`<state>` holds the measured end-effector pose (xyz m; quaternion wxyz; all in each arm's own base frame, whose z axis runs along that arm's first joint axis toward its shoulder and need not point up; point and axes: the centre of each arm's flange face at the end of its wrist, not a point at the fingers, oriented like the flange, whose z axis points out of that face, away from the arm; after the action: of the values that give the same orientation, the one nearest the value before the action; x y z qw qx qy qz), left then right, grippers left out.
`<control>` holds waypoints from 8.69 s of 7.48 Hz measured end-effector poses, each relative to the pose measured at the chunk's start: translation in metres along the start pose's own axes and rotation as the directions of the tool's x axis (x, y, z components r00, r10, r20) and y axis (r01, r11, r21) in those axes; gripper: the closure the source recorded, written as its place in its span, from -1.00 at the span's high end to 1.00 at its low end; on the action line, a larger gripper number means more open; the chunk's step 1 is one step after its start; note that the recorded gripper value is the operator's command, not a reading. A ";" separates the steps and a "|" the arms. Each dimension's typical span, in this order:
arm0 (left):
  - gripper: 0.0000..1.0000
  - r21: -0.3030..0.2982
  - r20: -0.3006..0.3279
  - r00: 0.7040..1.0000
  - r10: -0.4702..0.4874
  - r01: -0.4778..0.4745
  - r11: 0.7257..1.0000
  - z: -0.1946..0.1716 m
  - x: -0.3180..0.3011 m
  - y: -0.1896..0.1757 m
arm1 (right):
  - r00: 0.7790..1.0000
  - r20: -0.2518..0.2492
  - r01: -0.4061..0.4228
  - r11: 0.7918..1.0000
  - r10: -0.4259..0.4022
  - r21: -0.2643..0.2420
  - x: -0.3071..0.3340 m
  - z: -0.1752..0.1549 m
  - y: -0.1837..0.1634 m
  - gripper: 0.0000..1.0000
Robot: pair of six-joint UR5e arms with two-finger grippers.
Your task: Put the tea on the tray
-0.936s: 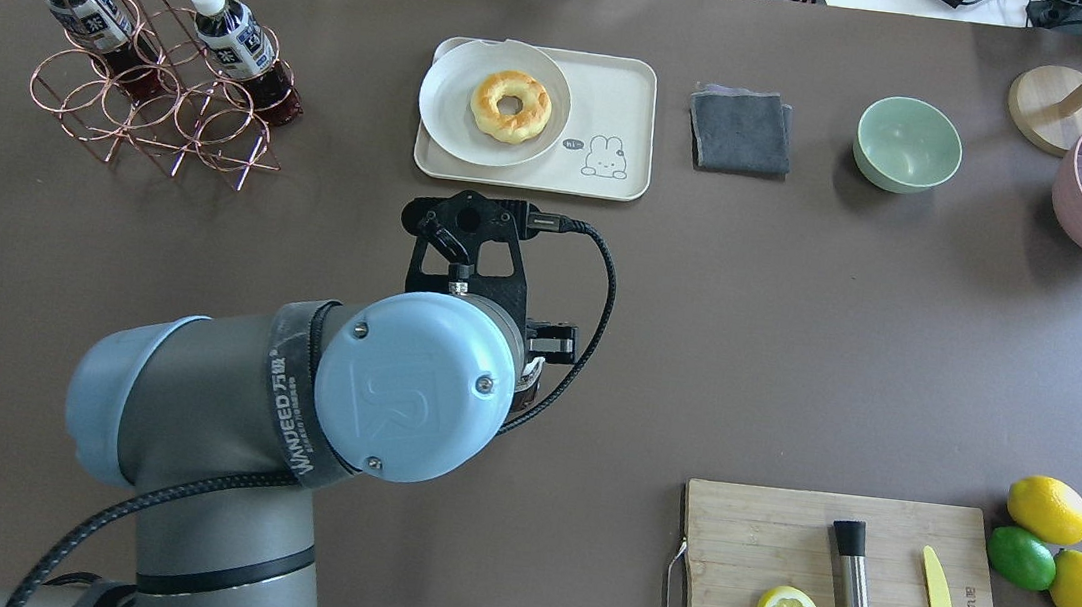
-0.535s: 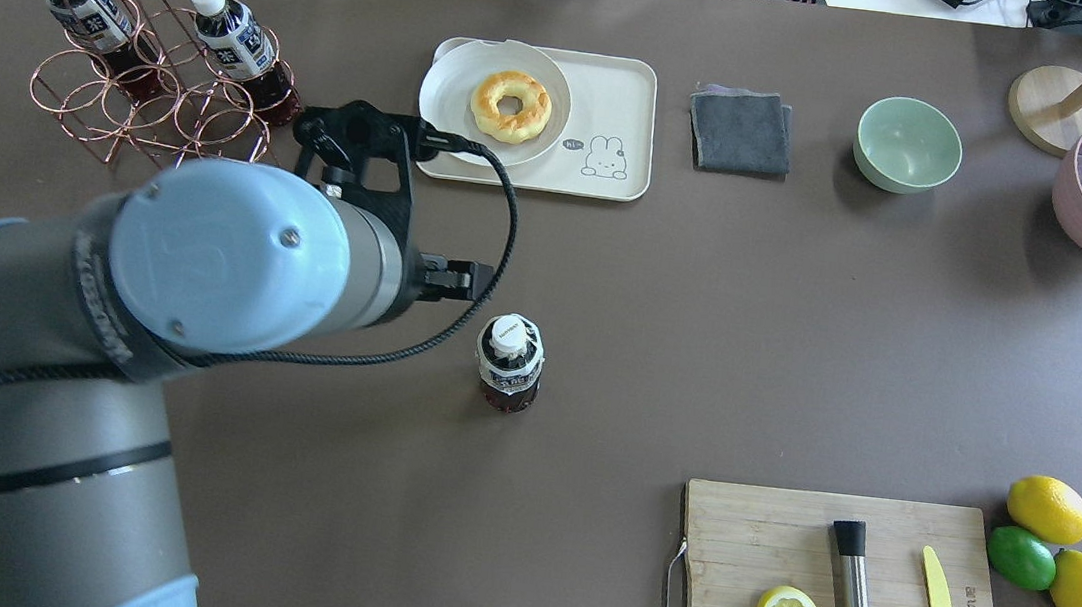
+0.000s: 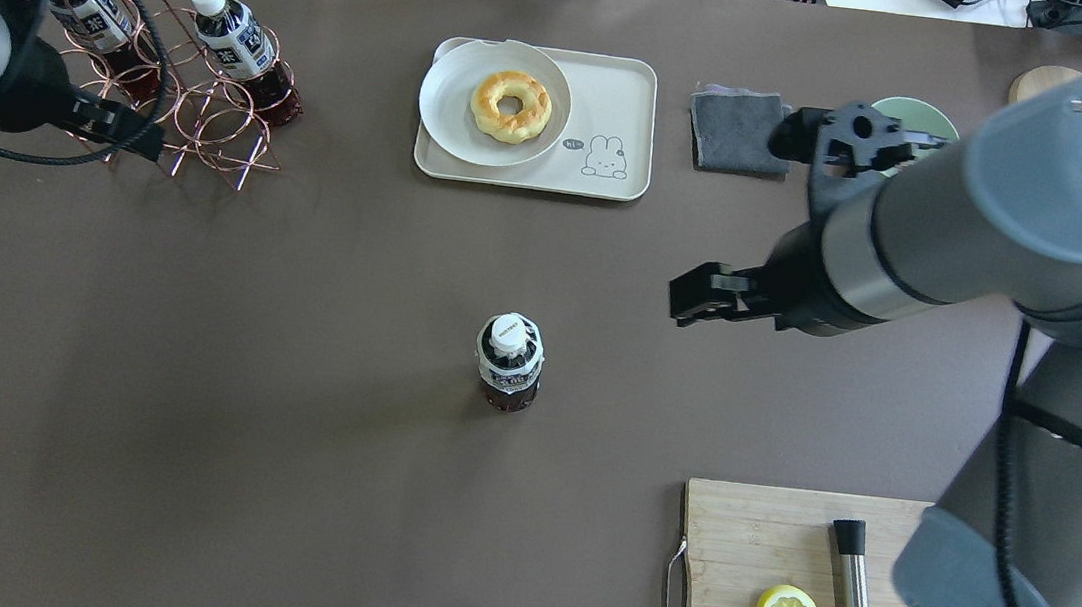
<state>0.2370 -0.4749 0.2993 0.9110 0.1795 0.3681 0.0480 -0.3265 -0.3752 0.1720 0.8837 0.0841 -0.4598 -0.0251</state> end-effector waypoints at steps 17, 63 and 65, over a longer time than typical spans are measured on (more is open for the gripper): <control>0.95 -0.032 -0.044 0.997 0.066 -0.067 0.997 0.014 -0.128 0.014 | 0.980 -0.165 0.105 0.993 -0.112 -0.049 -0.201 0.105 -0.004 -1.00; 0.95 -0.019 -0.084 0.993 -0.080 0.079 0.997 -0.065 -0.351 0.155 | 0.983 -0.173 0.021 0.977 -0.058 -0.212 0.598 -0.111 0.022 1.00; 0.95 -0.003 -0.084 0.994 -0.070 0.070 0.998 -0.061 -0.357 0.161 | 0.983 -0.174 0.021 0.978 -0.059 -0.210 0.597 -0.112 0.020 1.00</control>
<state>-0.0560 -0.3857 0.5503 0.8958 0.1644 0.4123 0.0237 0.1081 -0.4143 0.5951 0.9248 0.0029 -0.3714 -0.0829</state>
